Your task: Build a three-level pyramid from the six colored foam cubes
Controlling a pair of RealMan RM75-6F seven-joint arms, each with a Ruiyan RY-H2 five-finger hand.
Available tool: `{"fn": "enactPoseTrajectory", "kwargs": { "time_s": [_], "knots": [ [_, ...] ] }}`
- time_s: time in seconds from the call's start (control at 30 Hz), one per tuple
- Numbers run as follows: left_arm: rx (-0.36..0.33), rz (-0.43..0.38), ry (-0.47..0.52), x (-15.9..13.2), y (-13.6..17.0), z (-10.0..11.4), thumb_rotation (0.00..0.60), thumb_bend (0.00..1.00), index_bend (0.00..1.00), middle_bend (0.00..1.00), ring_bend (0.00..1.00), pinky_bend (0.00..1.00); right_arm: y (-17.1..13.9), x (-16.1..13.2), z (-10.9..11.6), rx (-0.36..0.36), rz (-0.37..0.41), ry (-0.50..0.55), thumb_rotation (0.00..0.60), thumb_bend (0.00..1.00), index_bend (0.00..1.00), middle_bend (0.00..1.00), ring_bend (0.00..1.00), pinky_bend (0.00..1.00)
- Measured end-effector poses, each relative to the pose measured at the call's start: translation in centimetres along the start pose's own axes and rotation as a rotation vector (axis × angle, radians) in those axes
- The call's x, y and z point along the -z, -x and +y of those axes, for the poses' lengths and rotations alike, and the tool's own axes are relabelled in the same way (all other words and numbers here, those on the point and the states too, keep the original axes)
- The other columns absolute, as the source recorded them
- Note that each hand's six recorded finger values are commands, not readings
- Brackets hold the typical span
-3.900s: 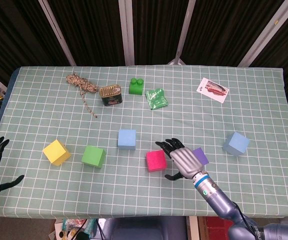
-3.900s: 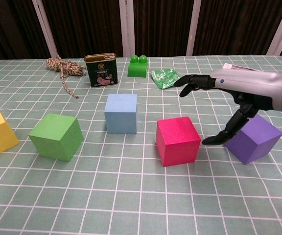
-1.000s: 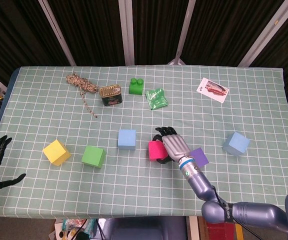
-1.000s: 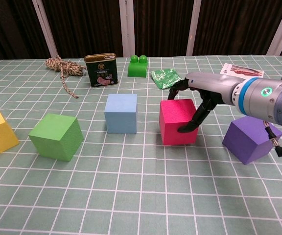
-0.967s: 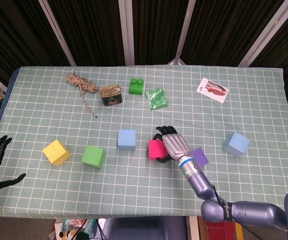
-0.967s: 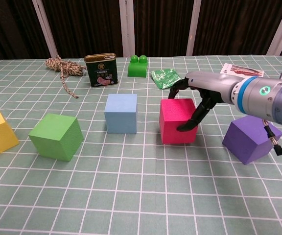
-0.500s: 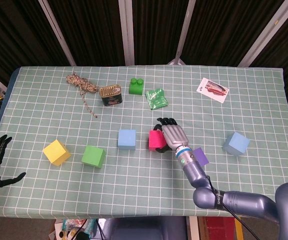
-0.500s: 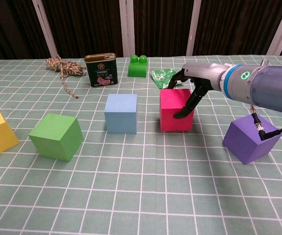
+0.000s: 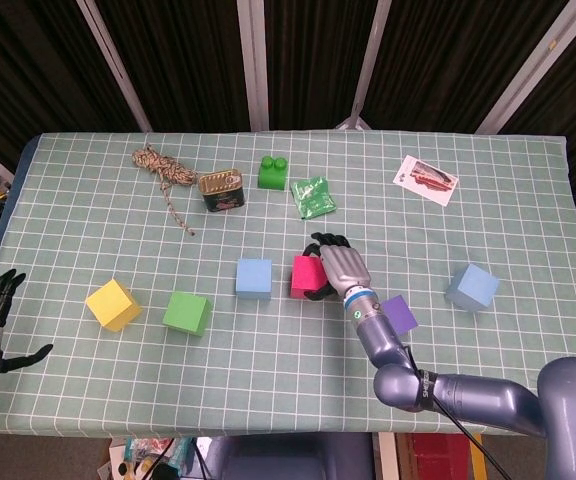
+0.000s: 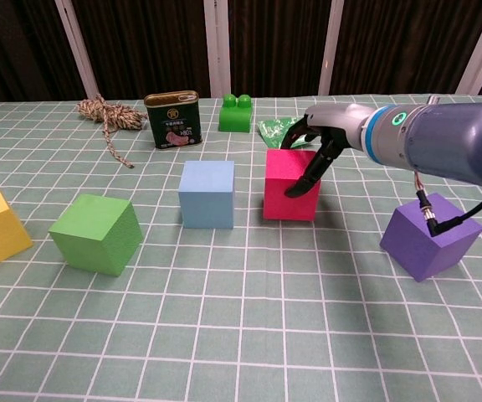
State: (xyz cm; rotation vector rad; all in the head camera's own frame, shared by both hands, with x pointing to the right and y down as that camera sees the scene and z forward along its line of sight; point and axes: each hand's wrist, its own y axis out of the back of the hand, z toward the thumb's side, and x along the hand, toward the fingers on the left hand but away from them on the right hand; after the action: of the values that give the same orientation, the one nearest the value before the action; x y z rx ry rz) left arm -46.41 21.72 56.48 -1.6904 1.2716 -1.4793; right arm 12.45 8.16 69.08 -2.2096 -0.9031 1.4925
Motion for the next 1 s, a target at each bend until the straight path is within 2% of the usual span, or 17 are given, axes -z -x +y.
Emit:
{"fn": "enactPoseTrajectory", "kwargs": {
  "time_s": [1.0],
  "knots": [
    [0.013,0.001,0.019,0.1,-0.1,0.1,0.6,0.17,0.0,0.0,0.0,0.0,0.1,-1.2,-1.8,0.005,0.03,0.011,0.6,0.29,0.45,0.11,0.08,0.0]
  ]
}}
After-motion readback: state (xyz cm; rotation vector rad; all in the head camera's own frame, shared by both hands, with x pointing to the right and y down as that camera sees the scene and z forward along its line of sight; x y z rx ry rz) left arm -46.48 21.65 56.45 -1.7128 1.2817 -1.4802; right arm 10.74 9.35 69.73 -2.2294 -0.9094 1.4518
